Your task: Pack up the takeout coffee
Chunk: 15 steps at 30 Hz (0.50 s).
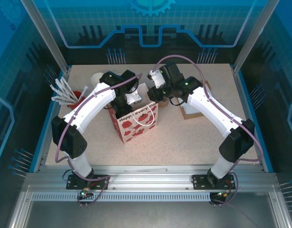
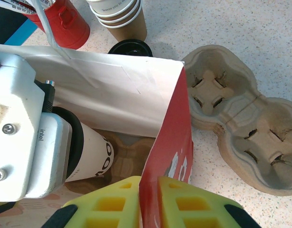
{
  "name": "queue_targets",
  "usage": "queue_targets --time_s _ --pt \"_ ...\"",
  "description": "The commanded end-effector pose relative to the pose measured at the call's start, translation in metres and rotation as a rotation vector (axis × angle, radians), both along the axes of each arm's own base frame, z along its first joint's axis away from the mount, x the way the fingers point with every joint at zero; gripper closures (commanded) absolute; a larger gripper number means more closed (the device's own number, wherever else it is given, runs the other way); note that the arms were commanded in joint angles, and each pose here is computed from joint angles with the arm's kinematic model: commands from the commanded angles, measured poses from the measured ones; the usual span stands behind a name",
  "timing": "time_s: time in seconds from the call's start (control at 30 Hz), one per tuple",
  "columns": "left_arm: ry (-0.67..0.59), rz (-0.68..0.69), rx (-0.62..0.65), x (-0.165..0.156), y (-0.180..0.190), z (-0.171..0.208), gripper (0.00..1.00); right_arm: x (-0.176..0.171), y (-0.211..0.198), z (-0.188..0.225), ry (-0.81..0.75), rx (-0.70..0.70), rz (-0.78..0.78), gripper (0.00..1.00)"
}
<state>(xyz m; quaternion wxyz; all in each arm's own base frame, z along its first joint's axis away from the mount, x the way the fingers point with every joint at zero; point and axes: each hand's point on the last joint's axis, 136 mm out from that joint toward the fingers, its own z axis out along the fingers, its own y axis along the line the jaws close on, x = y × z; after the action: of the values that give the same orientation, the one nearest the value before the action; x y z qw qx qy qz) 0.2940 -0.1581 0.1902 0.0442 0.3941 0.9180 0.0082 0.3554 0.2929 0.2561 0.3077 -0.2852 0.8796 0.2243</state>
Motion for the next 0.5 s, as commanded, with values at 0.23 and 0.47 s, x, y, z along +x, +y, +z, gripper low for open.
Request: queue_targets --time_s 0.23,0.47 --pt "-0.008 -0.006 -0.009 -0.0019 0.0047 0.0048 0.54 -0.0021 -0.0012 -0.0027 0.016 -0.003 0.013 0.82" --pt "0.002 0.004 -0.010 0.0013 0.0043 0.0028 0.55 -0.0011 -0.0006 -0.0037 0.020 -0.003 0.011 0.82"
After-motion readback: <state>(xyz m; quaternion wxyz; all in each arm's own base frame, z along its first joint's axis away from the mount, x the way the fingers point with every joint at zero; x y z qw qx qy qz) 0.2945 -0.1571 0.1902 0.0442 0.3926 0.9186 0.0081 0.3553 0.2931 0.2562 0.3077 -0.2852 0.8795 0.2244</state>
